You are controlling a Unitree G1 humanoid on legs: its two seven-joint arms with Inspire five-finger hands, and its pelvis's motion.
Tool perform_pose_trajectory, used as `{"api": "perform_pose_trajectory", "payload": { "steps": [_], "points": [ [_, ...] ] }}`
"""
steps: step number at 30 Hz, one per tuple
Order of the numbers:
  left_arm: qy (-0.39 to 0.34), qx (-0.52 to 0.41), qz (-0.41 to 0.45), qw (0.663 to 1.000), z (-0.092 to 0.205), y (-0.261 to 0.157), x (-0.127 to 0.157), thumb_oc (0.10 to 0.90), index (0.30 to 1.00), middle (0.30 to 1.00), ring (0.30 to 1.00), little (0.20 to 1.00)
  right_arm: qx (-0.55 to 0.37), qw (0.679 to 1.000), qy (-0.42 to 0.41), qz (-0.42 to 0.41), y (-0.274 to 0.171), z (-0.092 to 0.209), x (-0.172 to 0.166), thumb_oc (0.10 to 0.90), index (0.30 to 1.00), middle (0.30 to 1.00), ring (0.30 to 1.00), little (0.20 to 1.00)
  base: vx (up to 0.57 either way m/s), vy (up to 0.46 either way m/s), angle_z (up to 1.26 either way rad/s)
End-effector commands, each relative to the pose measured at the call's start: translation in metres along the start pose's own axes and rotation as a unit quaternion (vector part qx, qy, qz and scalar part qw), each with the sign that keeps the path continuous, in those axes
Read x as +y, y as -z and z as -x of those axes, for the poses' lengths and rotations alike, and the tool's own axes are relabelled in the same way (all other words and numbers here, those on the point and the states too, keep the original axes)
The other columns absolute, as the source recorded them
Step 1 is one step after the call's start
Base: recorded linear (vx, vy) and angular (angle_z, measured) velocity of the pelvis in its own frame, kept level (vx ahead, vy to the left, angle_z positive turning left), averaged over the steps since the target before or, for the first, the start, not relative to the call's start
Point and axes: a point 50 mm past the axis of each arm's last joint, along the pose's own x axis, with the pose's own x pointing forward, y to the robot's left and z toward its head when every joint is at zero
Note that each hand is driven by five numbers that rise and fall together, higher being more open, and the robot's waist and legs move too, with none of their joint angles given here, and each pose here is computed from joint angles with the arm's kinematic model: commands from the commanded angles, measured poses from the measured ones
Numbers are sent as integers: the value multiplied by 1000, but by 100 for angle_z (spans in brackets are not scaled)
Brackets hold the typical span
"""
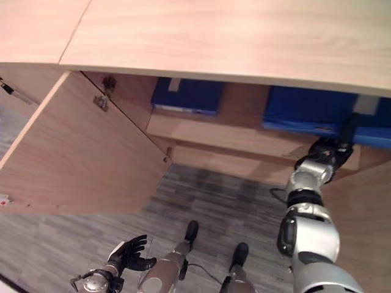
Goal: Put the empty folder in the office cabinet
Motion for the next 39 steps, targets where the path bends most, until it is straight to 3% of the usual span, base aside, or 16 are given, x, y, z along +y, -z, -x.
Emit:
{"api": "perform_pose_trajectory", "payload": {
  "steps": [1,7,17,24,39],
  "points": [
    [2,-29,-44,999,5,-9,22,800,900,900,900,900,-53,990,-132,10,-36,-4,67,400,300,300,300,300,-26,107,-20],
    [3,-23,-79,997,4,-11,31,800,900,900,900,900,-90,984,-151,32,-73,-9,103,400,300,300,300,300,33,41,19],
    [30,-10,-106,994,7,-4,30,800,900,900,900,900,-112,968,-203,93,-95,0,155,400,300,300,300,300,12,13,2],
    [28,-9,-114,993,9,-4,36,800,900,900,900,900,-141,955,-244,88,-115,14,195,400,300,300,300,300,20,5,2],
    [35,-12,-130,991,10,-4,34,800,900,900,900,900,-157,958,-239,29,-130,17,199,400,300,300,300,300,18,12,2]
  ]
}}
